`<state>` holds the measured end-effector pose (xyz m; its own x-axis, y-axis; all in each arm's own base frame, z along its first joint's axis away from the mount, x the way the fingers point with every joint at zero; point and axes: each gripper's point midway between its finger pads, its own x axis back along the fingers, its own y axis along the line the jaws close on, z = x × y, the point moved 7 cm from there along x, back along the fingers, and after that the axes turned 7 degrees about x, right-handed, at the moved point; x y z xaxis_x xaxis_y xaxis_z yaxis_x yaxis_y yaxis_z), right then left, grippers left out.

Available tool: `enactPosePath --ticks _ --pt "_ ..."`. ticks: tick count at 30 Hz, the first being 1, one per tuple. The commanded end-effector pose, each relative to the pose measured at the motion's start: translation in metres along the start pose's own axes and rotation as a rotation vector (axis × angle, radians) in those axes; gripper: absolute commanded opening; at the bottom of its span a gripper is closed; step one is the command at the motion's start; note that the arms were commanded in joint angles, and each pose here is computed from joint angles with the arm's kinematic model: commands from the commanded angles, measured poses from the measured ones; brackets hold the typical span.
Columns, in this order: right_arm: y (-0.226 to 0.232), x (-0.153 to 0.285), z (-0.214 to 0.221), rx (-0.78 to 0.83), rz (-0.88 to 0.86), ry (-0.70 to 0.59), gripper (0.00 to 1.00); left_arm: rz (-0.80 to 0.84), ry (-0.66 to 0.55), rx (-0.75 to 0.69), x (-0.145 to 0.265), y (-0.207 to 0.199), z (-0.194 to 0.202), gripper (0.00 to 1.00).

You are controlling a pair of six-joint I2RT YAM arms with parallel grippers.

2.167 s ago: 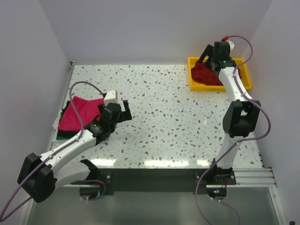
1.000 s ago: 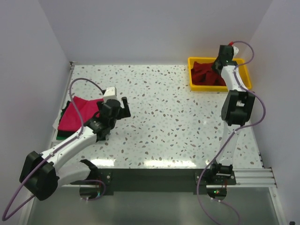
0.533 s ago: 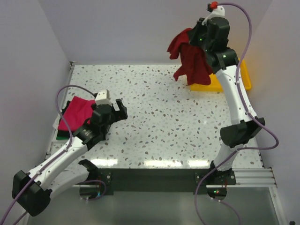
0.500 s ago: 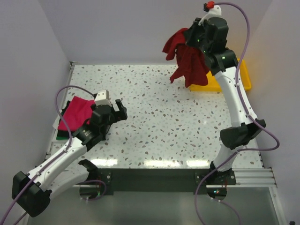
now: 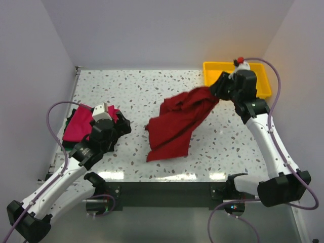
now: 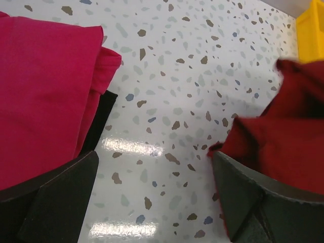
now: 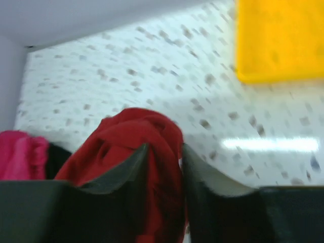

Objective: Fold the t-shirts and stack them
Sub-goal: Move the tshirt to the center of the board, then flatten the tshirt out

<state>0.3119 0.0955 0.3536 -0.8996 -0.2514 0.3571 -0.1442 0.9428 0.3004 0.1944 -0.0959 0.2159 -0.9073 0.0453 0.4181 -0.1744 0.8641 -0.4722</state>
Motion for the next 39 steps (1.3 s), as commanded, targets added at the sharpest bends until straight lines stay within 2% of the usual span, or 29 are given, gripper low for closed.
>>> enactPosePath --ticks 1,2,3,4,5,6,9,13,15,17,19,22,25,28,38,39 --pt "-0.082 -0.012 0.103 -0.214 0.276 0.261 0.48 -0.035 0.012 0.016 0.001 0.007 0.004 1.0" --pt "-0.102 -0.007 0.118 -0.234 0.346 0.298 0.62 -0.026 0.031 0.01 0.0 0.006 0.007 1.0" --pt "-0.114 -0.003 0.133 -0.22 0.421 0.337 0.81 -0.022 0.051 -0.001 -0.002 0.006 0.011 1.0" --pt "-0.12 0.004 0.153 -0.212 0.464 0.409 0.88 0.001 0.092 -0.021 -0.003 0.005 0.017 1.0" --pt "-0.122 0.007 0.159 -0.202 0.469 0.429 0.96 0.012 0.116 -0.027 -0.004 0.005 0.022 1.0" --pt "-0.121 0.012 0.162 -0.174 0.456 0.435 0.99 0.035 0.134 -0.031 -0.007 0.002 0.025 1.0" --pt "-0.121 0.026 0.168 -0.146 0.459 0.445 0.99 0.151 0.228 -0.05 -0.008 -0.007 0.043 1.0" --pt "-0.104 0.046 0.161 -0.087 0.34 0.4 0.99 0.327 0.362 -0.096 0.001 -0.02 0.077 1.0" --pt "-0.097 0.05 0.159 -0.042 0.308 0.394 0.99 0.356 0.409 -0.11 0.003 -0.023 0.092 1.0" --pt "-0.078 0.05 0.164 0.005 0.207 0.41 0.99 0.396 0.449 -0.12 0.008 -0.03 0.104 1.0" --pt "-0.055 0.048 0.179 0.055 0.123 0.473 0.99 0.399 0.486 -0.124 0.007 -0.031 0.116 1.0" --pt "-0.033 0.046 0.211 0.063 0.061 0.574 0.99 0.404 0.48 -0.118 -0.002 -0.039 0.119 1.0" --pt "-0.025 0.048 0.238 0.074 0.022 0.649 0.99 0.408 0.48 -0.132 -0.012 -0.05 0.121 1.0" --pt "-0.024 0.055 0.263 0.066 0.017 0.73 0.99 0.409 0.487 -0.144 -0.025 -0.059 0.127 0.91" --pt "-0.026 0.085 0.303 0.018 0.033 0.872 0.99 0.386 0.515 -0.174 -0.047 -0.067 0.143 0.7" --pt "-0.027 0.087 0.306 0.022 0.033 0.888 0.99 0.389 0.512 -0.178 -0.049 -0.069 0.142 0.64"
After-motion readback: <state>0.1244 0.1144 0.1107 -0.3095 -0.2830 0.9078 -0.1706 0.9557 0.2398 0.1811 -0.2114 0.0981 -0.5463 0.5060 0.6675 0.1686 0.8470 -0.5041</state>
